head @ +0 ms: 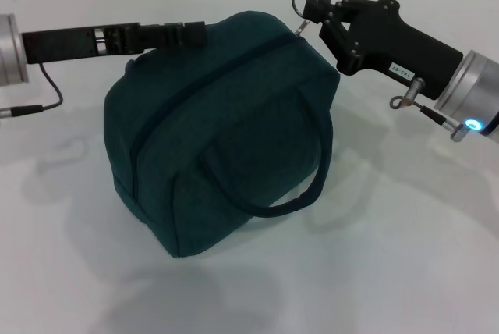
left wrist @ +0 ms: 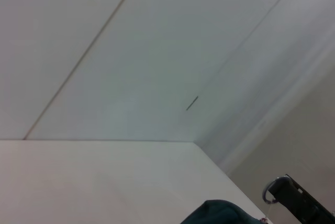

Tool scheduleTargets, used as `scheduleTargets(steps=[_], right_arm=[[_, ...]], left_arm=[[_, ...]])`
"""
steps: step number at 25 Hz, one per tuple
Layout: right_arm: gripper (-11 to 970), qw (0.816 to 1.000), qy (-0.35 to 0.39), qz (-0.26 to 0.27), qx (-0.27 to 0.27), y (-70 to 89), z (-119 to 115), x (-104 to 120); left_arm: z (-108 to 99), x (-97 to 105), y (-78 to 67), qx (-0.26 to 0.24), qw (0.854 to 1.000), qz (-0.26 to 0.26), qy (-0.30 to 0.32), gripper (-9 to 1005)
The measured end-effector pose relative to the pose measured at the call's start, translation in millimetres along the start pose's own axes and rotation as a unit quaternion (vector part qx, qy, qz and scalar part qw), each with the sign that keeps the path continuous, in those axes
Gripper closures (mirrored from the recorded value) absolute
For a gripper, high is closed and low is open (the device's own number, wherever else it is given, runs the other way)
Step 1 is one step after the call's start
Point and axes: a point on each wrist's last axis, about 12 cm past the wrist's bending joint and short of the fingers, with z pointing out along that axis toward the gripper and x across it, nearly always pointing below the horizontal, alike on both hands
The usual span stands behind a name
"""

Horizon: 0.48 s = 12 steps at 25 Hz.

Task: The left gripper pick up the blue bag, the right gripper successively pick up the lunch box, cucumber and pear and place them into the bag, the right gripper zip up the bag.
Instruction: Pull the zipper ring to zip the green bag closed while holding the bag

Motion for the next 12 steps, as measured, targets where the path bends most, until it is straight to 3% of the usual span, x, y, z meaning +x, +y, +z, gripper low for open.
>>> scheduleTargets(steps=[6,12], right_arm=[[955,1.000,-0.004,0.001,-0.004,1.2,-0.7,-0.7],[955,1.000,-0.005,0.003,-0.002,1.7,-3.8,0.8]], left_arm=[[3.9,3.8,-1.1,0.005,1.000,-0.005,0.005,180],[8.2,6.6,-3.0,0.011,1.000,-0.005,0.014,307]])
